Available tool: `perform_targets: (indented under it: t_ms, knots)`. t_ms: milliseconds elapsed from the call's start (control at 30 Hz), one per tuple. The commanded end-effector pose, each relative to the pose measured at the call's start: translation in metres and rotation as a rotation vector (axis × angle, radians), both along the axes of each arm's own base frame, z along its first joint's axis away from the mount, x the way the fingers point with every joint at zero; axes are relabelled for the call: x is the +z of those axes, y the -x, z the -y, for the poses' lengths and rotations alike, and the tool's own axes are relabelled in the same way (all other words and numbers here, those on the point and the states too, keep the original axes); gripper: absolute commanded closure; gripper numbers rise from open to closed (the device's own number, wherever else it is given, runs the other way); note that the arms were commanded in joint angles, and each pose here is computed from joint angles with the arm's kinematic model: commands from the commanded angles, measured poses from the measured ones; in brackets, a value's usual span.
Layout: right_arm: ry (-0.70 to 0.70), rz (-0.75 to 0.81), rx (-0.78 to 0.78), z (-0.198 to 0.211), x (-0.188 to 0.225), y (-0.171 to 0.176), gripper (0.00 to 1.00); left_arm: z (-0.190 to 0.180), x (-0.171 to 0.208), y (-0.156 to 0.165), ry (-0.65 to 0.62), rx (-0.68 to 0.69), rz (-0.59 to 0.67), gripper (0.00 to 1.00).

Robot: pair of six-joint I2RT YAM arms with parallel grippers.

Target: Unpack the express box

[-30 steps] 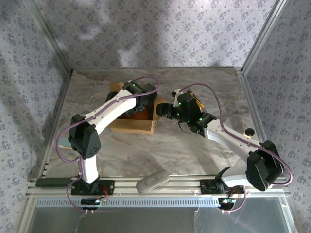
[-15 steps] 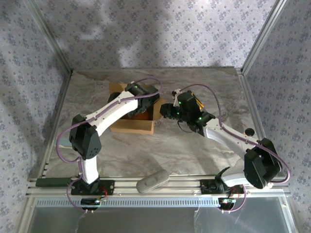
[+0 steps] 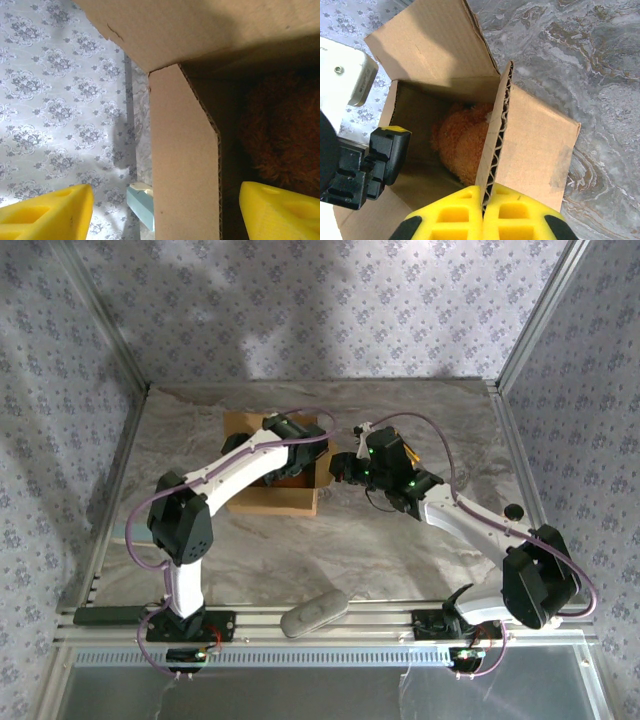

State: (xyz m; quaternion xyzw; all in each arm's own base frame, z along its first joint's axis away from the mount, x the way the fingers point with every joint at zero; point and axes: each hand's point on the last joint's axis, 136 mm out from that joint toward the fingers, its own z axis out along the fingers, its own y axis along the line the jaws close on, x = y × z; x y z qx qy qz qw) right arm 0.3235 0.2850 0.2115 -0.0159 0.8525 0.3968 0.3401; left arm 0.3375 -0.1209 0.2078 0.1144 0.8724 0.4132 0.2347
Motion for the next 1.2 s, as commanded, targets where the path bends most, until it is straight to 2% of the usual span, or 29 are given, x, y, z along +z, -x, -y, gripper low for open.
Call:
perform_targets:
  t_ms: [0, 333, 600, 733, 933, 1033, 1167]
  knots:
    - [0.027, -0.017, -0.012, 0.007, -0.007, 0.001, 1.0, -0.011, 0.001, -0.001, -0.033, 0.024, 0.01, 0.23]
    - [0.055, -0.02, -0.044, 0.018, -0.01, 0.0, 1.0, -0.028, 0.026, -0.003, 0.023, 0.051, 0.067, 0.23]
    - [0.067, -0.023, -0.076, 0.029, -0.012, -0.001, 1.0, -0.057, 0.048, 0.002, 0.2, 0.108, 0.136, 0.22]
    - [0.068, -0.028, -0.088, 0.032, -0.013, -0.002, 1.0, -0.074, 0.04, 0.007, 0.319, 0.159, 0.14, 0.22]
    - [0.078, -0.039, -0.101, 0.035, -0.017, -0.004, 1.0, -0.093, 0.007, 0.012, 0.512, 0.244, 0.11, 0.22]
    - [0.083, -0.042, -0.108, 0.036, -0.018, -0.004, 1.0, -0.092, -0.012, 0.014, 0.618, 0.268, 0.084, 0.22]
    - [0.092, -0.048, -0.115, 0.036, -0.022, -0.007, 1.0, -0.085, -0.033, 0.013, 0.693, 0.277, 0.044, 0.22]
